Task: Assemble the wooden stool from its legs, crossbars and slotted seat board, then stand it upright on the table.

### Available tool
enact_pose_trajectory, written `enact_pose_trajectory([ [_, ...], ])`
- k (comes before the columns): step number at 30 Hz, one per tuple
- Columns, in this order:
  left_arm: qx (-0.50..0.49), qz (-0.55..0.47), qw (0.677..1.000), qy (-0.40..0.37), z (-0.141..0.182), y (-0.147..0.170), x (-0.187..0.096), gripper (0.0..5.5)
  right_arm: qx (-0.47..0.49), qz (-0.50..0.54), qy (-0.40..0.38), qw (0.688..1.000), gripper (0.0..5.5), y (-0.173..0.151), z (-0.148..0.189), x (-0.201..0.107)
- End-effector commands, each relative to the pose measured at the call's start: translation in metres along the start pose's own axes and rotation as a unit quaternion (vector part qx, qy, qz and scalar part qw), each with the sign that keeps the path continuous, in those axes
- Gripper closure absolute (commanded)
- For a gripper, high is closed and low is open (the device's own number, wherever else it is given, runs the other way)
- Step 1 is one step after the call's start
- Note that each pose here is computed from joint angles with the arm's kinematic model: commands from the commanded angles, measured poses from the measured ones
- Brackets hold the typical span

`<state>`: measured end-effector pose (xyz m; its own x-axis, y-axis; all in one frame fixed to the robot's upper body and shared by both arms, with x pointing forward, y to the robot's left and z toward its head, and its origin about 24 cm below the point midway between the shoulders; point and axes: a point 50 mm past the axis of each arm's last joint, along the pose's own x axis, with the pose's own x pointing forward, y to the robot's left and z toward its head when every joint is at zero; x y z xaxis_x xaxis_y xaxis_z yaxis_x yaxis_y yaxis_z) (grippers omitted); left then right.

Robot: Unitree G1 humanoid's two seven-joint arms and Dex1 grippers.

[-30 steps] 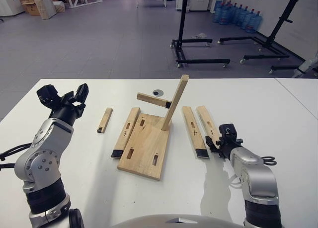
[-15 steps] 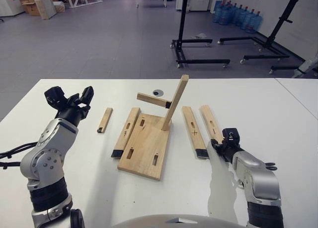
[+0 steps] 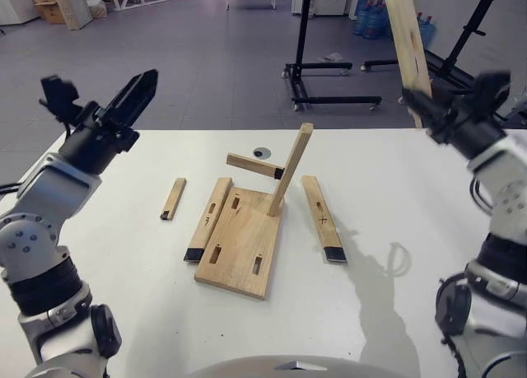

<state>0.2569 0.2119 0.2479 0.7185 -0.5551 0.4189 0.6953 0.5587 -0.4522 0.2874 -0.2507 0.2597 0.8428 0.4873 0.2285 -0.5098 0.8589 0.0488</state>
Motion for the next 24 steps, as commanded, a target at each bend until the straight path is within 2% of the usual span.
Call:
enact_pose_trajectory([
  [1, -0.031, -0.120, 0.990, 0.072, -0.028, -0.030, 0.031, 2.24, 0.049, 0.248, 0.012, 0.967, 3.49, 0.063, 0.003, 0.022],
  [3, -0.045, -0.143, 0.986, 0.077, -0.032, -0.035, 0.038, 2.24, 0.075, 0.285, 0.032, 0.955, 3.49, 0.078, -0.014, 0.027],
  [6, -0.077, -0.132, 0.986, 0.065, -0.030, -0.029, 0.041, 1.75, 0.112, 0.272, 0.037, 0.955, 3.49, 0.080, -0.032, 0.031],
  [11, -0.130, -0.121, 0.982, 0.071, -0.033, -0.025, 0.039, 0.98, 0.148, 0.281, 0.022, 0.948, 3.49, 0.087, -0.036, 0.033],
  [16, -0.183, -0.107, 0.974, 0.081, -0.041, -0.022, 0.047, 0.19, 0.174, 0.332, 0.026, 0.927, 3.49, 0.102, -0.041, 0.033],
  [24, -0.218, -0.167, 0.958, 0.078, -0.033, -0.040, 0.056, 0.17, 0.199, 0.387, 0.068, 0.898, 3.49, 0.120, -0.061, 0.034],
])
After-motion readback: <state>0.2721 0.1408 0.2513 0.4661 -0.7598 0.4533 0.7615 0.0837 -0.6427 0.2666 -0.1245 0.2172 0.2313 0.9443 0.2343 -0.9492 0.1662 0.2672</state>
